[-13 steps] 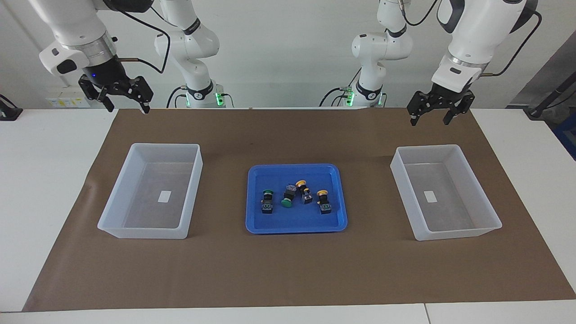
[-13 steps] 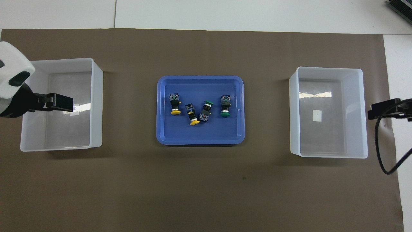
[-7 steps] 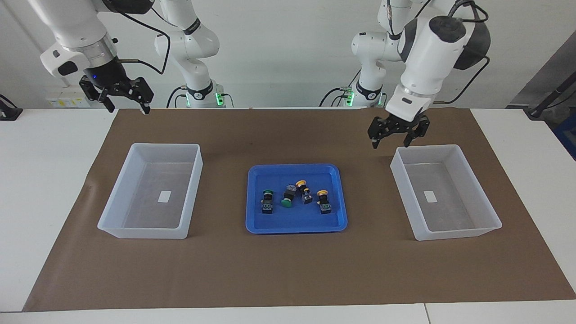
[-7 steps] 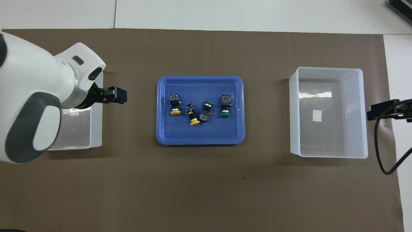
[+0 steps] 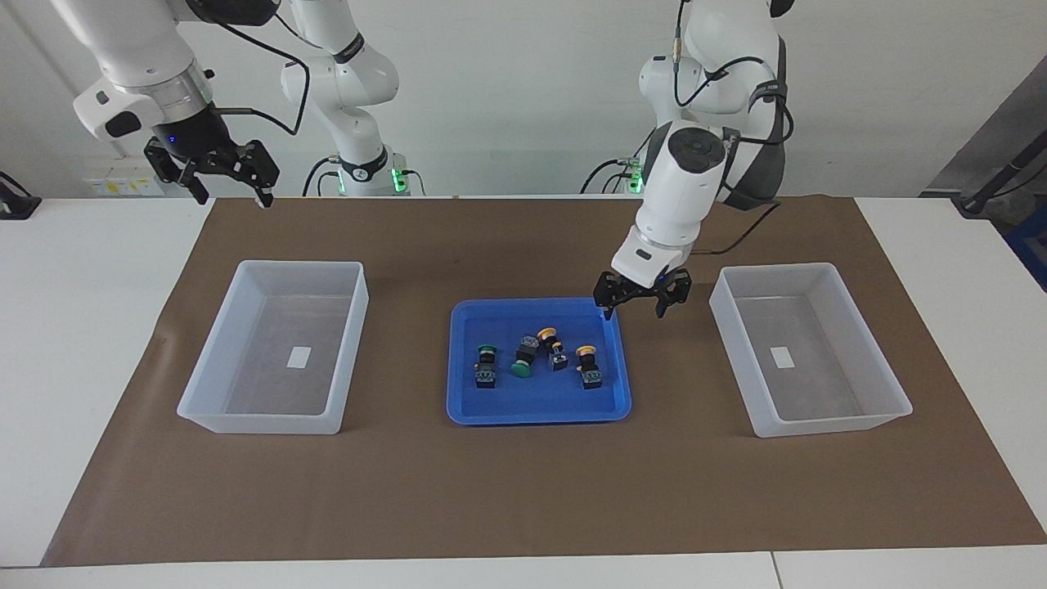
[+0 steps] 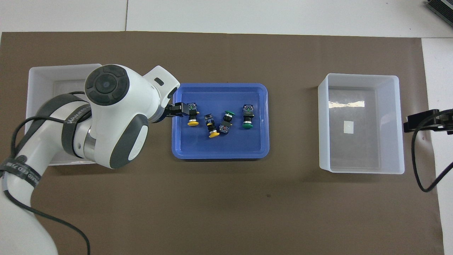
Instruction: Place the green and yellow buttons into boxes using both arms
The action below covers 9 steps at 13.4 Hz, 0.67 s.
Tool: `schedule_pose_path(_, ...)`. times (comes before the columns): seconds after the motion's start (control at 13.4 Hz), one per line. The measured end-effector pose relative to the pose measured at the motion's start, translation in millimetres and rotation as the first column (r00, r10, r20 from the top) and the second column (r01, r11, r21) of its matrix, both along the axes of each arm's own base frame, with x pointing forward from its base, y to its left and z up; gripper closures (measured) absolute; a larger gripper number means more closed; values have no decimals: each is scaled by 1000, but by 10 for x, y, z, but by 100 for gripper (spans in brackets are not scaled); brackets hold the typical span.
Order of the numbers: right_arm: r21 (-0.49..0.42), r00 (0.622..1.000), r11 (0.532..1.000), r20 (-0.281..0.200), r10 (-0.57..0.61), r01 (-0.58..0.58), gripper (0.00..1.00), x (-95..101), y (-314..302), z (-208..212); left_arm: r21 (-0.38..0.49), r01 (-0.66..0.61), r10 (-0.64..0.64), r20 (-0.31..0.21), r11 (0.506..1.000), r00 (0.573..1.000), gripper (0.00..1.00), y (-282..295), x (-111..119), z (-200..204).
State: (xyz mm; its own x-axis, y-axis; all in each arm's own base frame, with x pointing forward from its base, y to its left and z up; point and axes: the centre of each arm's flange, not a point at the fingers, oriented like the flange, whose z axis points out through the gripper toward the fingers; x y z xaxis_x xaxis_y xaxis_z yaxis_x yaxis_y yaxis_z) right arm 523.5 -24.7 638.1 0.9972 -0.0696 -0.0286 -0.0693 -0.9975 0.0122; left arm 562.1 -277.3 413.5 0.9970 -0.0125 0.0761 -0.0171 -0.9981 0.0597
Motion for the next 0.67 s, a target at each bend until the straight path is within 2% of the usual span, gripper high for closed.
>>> schedule_pose_path(0.22,0,1000,1000,0,0,0,0,0,0,1,-16,-8,8,4,1000,1000,0,-332,3,-559)
schedule_pose_path(0.37,0,1000,1000,0,0,0,0,-1,0,1,-30,-12,13,17,999,1000,0,-463,5,-778)
schedule_pose_path(0.67,0,1000,1000,0,0,0,0,-1,0,0,-38,-22,24,35,999,999,0,-442,61,-868)
